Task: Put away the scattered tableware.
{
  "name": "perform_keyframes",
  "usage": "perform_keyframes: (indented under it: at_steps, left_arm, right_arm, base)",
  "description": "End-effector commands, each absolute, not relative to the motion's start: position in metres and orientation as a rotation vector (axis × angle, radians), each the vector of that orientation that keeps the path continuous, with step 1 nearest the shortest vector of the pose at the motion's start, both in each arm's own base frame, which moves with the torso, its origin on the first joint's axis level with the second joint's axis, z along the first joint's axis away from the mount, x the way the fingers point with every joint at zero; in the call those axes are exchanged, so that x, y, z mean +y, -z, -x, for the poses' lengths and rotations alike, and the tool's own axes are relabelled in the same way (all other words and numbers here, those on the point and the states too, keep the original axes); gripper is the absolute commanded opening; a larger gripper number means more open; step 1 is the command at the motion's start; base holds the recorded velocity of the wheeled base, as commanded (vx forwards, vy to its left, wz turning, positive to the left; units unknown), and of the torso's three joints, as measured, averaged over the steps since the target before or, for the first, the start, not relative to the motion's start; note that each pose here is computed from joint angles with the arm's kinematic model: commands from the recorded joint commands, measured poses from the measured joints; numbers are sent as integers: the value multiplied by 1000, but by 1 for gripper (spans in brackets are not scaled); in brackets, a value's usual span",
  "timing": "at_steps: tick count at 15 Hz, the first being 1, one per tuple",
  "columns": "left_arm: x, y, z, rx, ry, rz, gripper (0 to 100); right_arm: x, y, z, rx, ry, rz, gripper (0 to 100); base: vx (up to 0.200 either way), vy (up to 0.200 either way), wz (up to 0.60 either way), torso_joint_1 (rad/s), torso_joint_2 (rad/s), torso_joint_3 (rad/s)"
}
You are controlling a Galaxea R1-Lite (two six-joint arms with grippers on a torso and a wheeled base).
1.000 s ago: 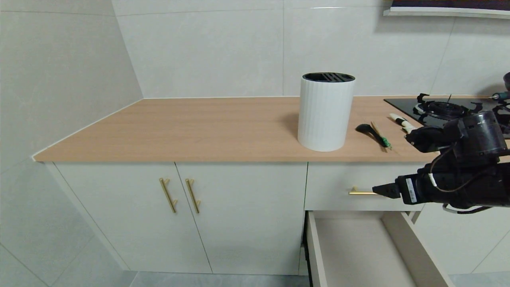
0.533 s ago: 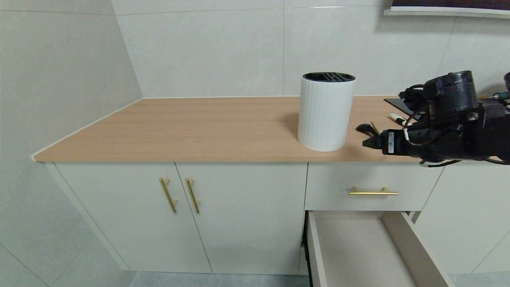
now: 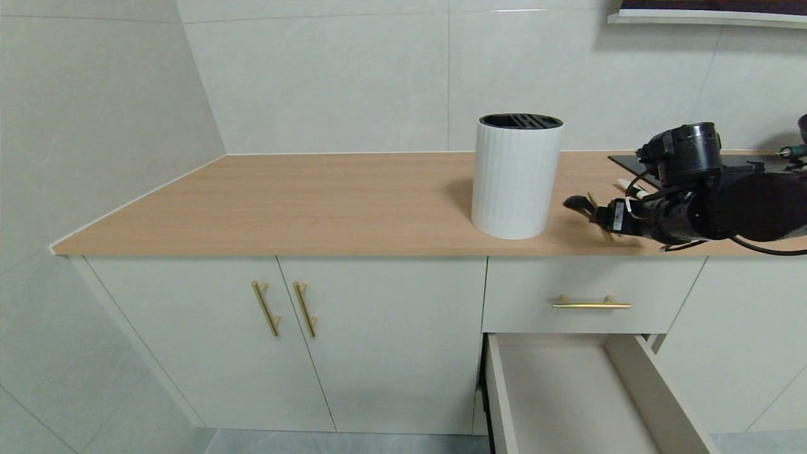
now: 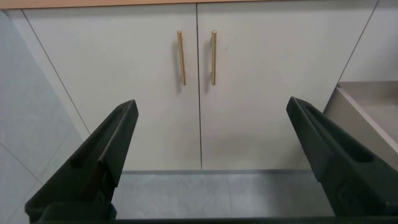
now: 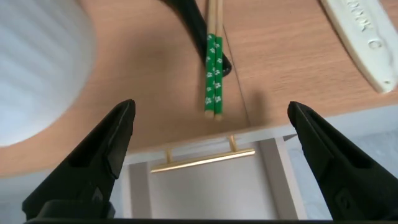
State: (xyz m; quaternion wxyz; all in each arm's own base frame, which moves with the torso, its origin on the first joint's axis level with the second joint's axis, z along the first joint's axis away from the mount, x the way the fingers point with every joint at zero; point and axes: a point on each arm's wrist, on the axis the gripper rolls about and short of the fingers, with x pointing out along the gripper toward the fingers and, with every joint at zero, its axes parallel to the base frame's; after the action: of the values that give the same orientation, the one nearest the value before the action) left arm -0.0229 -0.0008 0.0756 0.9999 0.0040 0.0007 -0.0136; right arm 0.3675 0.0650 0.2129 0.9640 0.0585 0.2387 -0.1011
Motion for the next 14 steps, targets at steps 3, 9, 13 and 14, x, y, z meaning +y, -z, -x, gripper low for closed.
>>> perform_keyframes:
  at_steps: [3, 9, 13, 14]
  left_arm:
    - [-1, -76, 23, 1, 26, -8, 100]
    - [-1, -76, 23, 1, 26, -8, 100]
    - [-1, -76, 23, 1, 26, -8, 100]
    - [-1, -76, 23, 1, 26, -8, 100]
  right_arm:
    - [62, -194, -382, 525, 230, -108, 100]
    - [60, -195, -382, 522, 233, -110, 0]
    - [60, -197, -381, 517, 233, -113, 0]
    - [59, -200, -379, 511, 232, -115, 0]
  base:
    - [0, 0, 0, 0, 0, 0]
    - [0, 0, 0, 0, 0, 0]
    - [0, 0, 0, 0, 0, 0]
    - [0, 0, 0, 0, 0, 0]
